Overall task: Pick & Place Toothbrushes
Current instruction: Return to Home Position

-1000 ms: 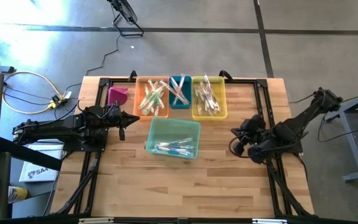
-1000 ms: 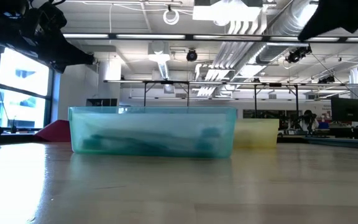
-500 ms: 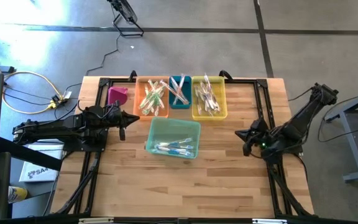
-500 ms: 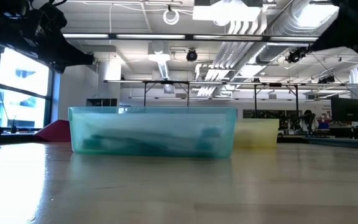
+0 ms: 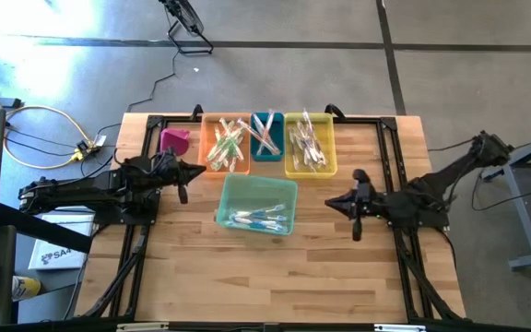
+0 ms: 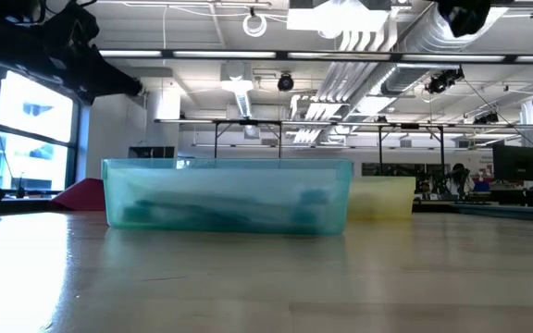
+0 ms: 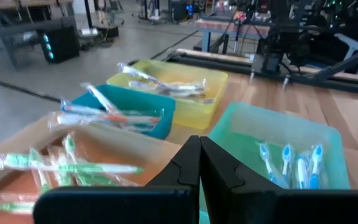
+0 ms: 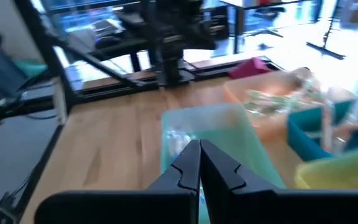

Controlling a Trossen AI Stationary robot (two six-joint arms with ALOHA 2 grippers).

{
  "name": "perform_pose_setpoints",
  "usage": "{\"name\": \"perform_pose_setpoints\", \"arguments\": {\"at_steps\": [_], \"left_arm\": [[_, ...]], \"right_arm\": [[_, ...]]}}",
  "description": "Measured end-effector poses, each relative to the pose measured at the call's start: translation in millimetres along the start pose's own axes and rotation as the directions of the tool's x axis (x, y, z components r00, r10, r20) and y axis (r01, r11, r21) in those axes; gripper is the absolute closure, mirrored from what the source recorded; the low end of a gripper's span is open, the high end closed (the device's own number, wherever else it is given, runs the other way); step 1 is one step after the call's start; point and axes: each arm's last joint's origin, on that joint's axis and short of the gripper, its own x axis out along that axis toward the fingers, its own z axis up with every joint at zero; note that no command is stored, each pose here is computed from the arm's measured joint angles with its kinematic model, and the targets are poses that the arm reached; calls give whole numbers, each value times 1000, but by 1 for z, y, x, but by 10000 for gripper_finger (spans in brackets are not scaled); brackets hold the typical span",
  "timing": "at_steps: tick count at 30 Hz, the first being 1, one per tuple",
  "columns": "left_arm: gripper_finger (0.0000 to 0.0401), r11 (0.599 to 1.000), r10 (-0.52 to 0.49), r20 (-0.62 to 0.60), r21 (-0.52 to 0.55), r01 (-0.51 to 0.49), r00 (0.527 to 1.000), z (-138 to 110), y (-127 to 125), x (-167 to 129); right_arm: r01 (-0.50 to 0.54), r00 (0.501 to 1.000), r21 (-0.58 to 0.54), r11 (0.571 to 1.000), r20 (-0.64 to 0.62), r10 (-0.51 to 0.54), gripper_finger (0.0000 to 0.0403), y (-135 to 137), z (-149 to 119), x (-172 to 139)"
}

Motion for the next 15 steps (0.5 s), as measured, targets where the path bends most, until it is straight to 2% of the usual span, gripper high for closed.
{"name": "perform_pose_setpoints", "arguments": {"at_steps": [5,8,15], "left_arm": [[401,999,-1,24,54,0,1000,2,0,0],[401,997,-1,24,79,-1,1000,2,0,0],[401,994,0,22,109,-2,1000,2,0,0]], "right_arm": [[-64,997,5,998,-41,64,401,-13,3,22],[-60,997,24,998,-46,61,401,-23,6,27],[-11,999,-12,1000,-50,10,401,-39,11,15]]}}
